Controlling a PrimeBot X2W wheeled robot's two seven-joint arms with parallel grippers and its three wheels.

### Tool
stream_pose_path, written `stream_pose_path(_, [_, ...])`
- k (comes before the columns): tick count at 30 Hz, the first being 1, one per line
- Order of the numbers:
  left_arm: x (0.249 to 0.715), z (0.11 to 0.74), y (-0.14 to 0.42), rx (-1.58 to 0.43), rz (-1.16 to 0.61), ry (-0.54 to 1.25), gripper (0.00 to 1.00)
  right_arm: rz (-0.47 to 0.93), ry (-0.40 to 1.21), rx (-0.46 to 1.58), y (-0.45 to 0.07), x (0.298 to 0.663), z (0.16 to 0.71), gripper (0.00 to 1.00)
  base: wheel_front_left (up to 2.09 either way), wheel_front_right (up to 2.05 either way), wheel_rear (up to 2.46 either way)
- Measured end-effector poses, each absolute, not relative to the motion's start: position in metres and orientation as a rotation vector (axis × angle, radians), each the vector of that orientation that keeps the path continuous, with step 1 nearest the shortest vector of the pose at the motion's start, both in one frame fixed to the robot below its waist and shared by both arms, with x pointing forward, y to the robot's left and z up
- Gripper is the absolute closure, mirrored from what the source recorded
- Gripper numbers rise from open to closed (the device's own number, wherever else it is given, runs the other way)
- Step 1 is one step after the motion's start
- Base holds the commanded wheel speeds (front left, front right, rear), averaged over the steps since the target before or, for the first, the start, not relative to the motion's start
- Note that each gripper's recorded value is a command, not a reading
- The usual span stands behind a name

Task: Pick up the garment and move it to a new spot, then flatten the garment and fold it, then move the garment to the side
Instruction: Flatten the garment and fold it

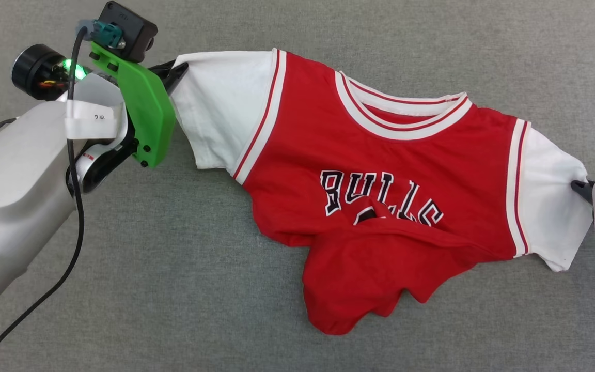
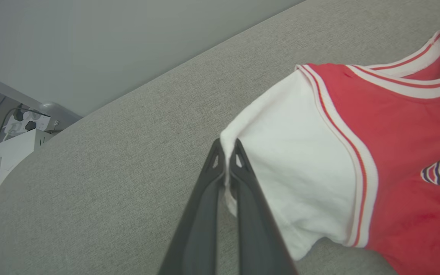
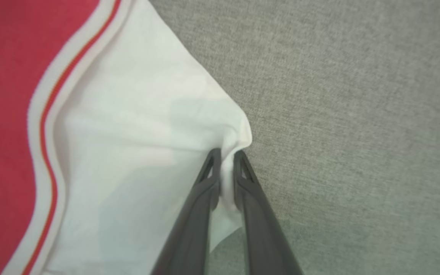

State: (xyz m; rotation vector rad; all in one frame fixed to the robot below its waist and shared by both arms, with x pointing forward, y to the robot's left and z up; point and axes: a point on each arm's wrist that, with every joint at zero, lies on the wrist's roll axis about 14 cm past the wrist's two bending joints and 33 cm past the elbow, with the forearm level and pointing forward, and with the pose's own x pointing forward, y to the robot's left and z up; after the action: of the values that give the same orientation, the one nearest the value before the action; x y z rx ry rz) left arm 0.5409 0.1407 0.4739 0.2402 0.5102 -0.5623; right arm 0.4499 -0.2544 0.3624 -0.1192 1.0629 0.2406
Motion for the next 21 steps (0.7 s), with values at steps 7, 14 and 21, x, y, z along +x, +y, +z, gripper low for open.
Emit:
stream_pose_path(7, [0.539,0.515,0.136,0.237,-0.564,0.378,1.00,0.259,0.766,-0.096,-0.248,0.477,0.420,1.00,0.00,0.00,0.00])
stream_pose_path(14, [0.531,0.593,0.128,0.248,-0.563,0.117,1.00,0.271,0.442,-0.083,-0.248,0.496,0.510,1.00,0.00,0.00,0.00])
stream_pose_path(21, [0.508,0.693,0.122,0.267,-0.542,-0.166,1.00,0.297,0.057,-0.097,-0.239,0.499,0.630,1.00,0.00,0.00,0.00])
